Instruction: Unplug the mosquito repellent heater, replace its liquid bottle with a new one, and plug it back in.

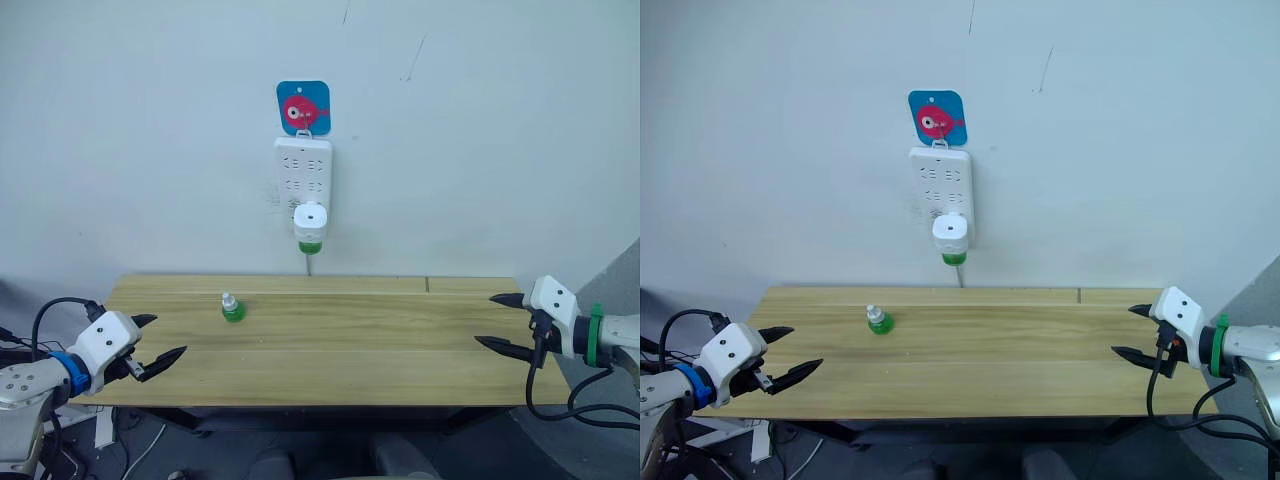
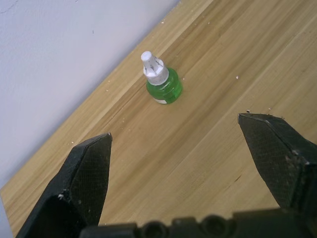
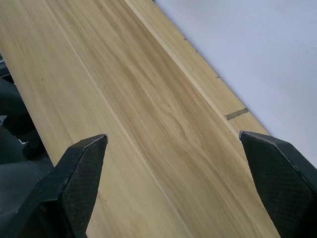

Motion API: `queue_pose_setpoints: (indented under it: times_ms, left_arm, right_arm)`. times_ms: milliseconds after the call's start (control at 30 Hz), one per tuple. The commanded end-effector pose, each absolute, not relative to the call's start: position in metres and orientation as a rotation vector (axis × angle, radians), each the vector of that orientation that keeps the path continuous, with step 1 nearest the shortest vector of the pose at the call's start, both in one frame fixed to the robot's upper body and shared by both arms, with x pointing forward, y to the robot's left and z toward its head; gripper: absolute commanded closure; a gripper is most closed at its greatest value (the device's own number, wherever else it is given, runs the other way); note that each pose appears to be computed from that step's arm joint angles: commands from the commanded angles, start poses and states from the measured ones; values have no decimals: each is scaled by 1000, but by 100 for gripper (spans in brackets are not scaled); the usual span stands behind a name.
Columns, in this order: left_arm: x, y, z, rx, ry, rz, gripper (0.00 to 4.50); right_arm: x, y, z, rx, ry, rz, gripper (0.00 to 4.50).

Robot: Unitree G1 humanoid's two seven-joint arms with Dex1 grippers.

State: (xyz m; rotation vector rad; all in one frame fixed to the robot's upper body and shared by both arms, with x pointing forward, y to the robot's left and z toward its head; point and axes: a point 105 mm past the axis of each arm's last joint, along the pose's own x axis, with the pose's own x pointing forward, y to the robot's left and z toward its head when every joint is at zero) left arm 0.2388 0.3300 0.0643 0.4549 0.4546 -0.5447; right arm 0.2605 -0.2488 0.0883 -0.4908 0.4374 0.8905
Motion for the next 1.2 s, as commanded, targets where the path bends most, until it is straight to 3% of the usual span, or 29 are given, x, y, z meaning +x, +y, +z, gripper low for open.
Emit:
queue_pose_setpoints:
  times_ms: [33, 833, 1100, 1200]
  left_arm:
    - [242, 330, 79, 457, 406, -536, 0]
    - [245, 332, 93, 382, 365, -554, 0]
    - [238, 351, 87, 422, 430, -502, 0]
    - [243, 344, 97, 397, 383, -514, 0]
  right_arm:
    - [263, -247, 100, -514, 404, 898, 4]
    - [261, -248, 96, -507, 404, 905, 4]
    - [259, -247, 94, -501, 400, 902, 4]
    - [258, -242, 97, -490, 377, 905, 4]
